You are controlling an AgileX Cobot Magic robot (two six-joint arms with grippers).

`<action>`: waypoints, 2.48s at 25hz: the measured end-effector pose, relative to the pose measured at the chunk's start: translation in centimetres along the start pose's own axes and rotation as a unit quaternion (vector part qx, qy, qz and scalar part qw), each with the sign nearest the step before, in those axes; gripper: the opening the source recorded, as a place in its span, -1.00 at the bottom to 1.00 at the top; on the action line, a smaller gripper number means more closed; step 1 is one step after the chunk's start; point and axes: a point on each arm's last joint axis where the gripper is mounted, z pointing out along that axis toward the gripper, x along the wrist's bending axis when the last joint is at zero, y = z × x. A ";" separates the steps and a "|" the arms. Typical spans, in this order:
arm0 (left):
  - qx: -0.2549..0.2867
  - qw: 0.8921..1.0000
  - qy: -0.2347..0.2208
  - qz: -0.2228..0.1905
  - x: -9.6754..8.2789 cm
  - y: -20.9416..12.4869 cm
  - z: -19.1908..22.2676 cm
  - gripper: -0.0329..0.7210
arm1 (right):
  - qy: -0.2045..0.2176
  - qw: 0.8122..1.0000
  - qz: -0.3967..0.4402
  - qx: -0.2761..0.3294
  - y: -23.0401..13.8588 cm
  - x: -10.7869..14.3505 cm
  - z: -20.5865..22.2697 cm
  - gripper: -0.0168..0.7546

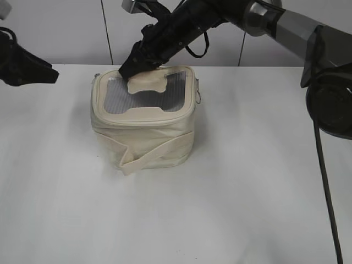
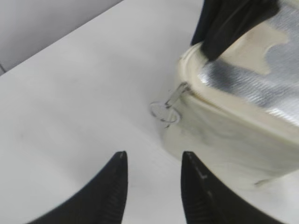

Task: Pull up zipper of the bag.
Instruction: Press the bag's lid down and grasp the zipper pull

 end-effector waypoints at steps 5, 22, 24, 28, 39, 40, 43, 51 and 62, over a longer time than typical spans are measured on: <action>0.036 0.995 0.016 0.094 -0.3 -0.4 4.0 0.01 | 0.000 1.000 0.000 0.000 0.0 0.0 0.0 -0.82; -0.012 0.996 0.050 0.069 -0.2 0.8 8.6 0.04 | -0.001 1.000 0.001 0.001 0.0 -0.1 0.0 -0.83; -0.009 0.996 0.049 0.077 -0.1 0.8 8.6 0.04 | -0.001 1.000 0.002 0.001 0.0 -0.1 0.0 -0.83; 0.023 0.992 0.035 0.122 -0.3 0.3 8.7 0.04 | -0.001 1.000 0.002 0.001 0.0 -0.1 0.0 -0.83; 0.029 0.991 0.050 0.122 -0.1 0.2 8.7 0.27 | -0.002 1.000 0.002 0.001 0.0 -0.1 0.0 -0.83; 0.023 0.992 0.052 0.114 -0.1 0.3 8.7 0.35 | -0.002 1.000 0.002 0.001 0.0 -0.1 0.0 -0.83; 0.017 0.993 0.057 0.104 0.0 0.4 8.7 0.47 | -0.002 1.000 0.002 0.001 0.0 -0.1 0.0 -0.83; 0.029 0.991 0.080 0.108 0.2 0.5 8.9 0.52 | -0.002 1.000 0.002 0.001 0.0 -0.1 0.0 -0.83; 0.063 0.983 0.030 0.172 -0.6 -0.2 8.9 0.50 | -0.002 1.000 0.002 0.001 0.0 -0.1 0.0 -0.83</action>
